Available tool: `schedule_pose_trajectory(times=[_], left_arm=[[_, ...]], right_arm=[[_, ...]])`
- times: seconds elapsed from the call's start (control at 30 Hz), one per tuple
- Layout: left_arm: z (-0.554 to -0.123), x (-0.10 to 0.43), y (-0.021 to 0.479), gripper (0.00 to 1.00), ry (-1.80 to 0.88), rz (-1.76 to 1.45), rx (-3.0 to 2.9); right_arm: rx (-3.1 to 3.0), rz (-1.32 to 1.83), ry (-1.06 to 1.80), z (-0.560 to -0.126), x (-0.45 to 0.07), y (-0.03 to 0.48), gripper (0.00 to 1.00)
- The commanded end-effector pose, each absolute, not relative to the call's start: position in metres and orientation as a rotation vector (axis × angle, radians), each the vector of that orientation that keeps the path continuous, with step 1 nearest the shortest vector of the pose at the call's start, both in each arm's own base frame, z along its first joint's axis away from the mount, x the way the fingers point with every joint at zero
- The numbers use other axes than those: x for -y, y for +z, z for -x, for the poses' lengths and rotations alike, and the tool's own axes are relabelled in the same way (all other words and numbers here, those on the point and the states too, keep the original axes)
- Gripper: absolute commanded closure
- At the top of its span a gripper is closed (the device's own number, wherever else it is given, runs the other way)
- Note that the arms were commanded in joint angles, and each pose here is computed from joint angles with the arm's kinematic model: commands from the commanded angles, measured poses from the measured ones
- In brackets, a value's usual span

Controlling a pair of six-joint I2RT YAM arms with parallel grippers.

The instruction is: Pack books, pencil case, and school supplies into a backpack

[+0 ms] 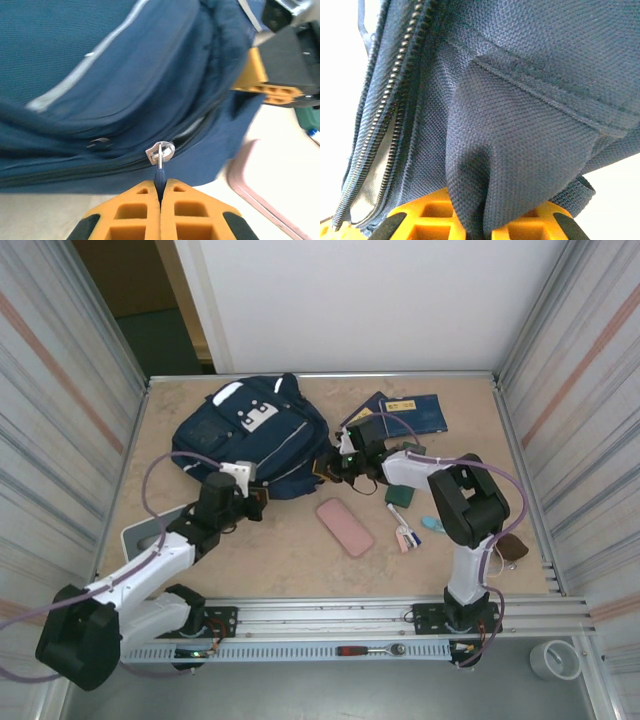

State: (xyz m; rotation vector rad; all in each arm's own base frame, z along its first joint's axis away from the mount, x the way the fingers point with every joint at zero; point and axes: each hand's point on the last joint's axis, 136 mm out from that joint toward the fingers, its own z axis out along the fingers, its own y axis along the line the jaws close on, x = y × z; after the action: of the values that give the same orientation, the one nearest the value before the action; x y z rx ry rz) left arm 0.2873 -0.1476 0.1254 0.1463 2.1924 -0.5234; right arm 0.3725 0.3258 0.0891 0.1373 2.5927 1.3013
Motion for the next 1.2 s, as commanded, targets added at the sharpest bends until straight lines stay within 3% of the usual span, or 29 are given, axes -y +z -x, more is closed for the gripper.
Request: schedule_pose_trajectory(times=[0.0,0.43,0.57,0.67,0.77,0.87,0.93,1.07,1.17], left_arm=[[-0.293,0.108,0.123,1.0,-0.435,0.002,-2.181],[-0.313,0.026,0.102,1.0,-0.313,0.402,-2.173],[-0.324,0.01,0.089,0.94,-0.292,0.487,-2.203],[-0.332,0.01,0.08,0.85,-0.323,0.514,-2.236],[-0.331,0.014,0.084,0.61,-0.369,0.526,-2.254],[-0.321,0.017,0.099,0.47,-0.404,0.537,-2.208],[-0.314,0.018,0.115,0.37,-0.404,0.535,-2.157],[-0.304,0.039,0.154,0.21,-0.364,0.395,-2.083],[-0.308,0.066,0.171,0.15,-0.319,0.217,-2.085]], right_arm=[[-2.521,-0.06,1.306,-0.393,-0.308,0.123,0.95],[-2.535,0.11,1.356,-0.398,-0.292,0.147,1.0],[-2.531,0.143,1.376,-0.395,-0.301,0.148,1.0],[-2.54,0.157,1.377,-0.393,-0.308,0.144,1.0],[-2.552,0.157,1.345,-0.39,-0.312,0.14,1.0],[-2.577,0.153,1.291,-0.386,-0.318,0.128,0.97],[-2.616,0.152,1.24,-0.381,-0.322,0.114,0.88],[-2.697,0.171,0.988,-0.375,-0.298,0.088,0.48],[-2.661,0.13,0.828,-0.379,-0.266,0.097,0.38]])
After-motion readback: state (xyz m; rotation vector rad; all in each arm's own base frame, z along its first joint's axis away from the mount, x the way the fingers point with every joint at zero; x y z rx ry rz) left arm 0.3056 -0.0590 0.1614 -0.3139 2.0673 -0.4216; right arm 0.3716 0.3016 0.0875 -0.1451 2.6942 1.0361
